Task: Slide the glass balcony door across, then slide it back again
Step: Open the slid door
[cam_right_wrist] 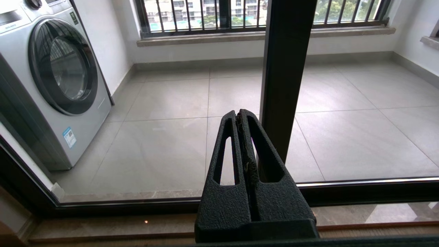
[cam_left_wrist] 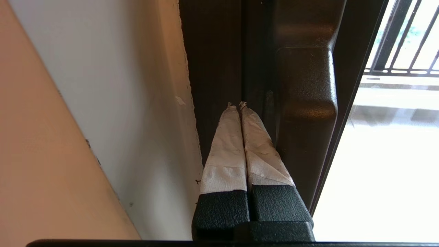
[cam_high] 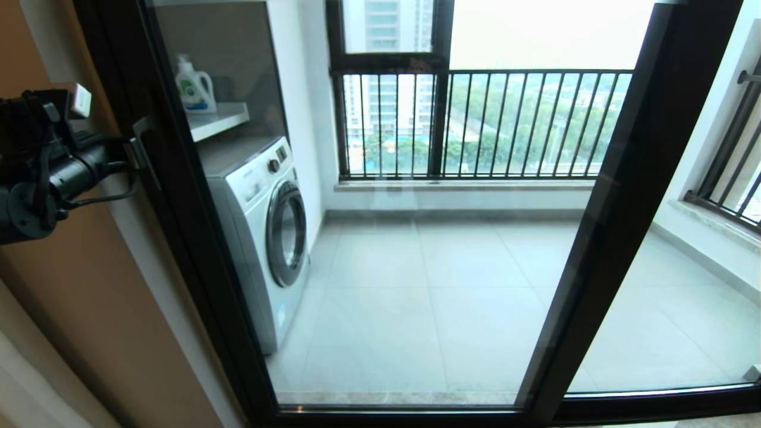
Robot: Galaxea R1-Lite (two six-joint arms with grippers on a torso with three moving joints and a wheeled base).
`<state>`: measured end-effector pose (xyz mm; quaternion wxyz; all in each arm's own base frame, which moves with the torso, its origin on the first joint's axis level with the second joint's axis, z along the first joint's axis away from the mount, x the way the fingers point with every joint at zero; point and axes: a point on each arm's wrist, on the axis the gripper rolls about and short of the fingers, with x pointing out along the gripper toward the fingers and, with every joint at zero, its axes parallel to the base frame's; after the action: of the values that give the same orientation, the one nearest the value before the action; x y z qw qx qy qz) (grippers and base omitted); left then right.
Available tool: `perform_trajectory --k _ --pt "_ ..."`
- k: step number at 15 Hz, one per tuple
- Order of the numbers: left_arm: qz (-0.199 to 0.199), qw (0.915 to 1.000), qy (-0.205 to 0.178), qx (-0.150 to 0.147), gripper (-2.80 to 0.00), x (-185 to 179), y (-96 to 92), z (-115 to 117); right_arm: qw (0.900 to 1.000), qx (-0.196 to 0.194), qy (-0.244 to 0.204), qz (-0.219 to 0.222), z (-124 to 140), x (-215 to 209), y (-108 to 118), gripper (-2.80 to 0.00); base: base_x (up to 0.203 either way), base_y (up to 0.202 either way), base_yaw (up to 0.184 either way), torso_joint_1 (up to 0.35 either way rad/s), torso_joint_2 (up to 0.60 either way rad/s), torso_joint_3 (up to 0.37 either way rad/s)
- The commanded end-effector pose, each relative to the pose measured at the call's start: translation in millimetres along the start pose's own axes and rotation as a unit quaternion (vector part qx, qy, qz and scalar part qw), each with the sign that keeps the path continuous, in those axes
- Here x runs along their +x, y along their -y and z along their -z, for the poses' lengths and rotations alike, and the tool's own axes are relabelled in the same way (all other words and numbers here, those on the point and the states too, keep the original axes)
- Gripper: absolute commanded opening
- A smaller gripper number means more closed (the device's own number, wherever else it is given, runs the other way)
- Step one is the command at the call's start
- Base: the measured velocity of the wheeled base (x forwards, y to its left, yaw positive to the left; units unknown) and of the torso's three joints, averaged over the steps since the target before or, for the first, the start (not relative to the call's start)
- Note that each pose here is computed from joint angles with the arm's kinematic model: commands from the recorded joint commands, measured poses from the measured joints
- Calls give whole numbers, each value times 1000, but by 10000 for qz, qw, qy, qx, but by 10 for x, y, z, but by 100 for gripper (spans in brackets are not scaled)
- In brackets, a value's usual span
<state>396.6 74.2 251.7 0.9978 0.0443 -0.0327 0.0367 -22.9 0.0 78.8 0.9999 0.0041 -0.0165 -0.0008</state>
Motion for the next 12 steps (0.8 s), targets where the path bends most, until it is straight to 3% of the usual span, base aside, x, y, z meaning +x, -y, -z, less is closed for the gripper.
perform_trajectory --k 1,12 --pt "192 9998 98 3 -280 -5 144 -62 10000 -2 -58 -1 33 9 0 -280 0 0 0 0 0 0" --pt "408 9991 152 13 -280 -1 331 -101 10000 -2 -65 -1 35 9 0 -280 0 0 0 0 0 0"
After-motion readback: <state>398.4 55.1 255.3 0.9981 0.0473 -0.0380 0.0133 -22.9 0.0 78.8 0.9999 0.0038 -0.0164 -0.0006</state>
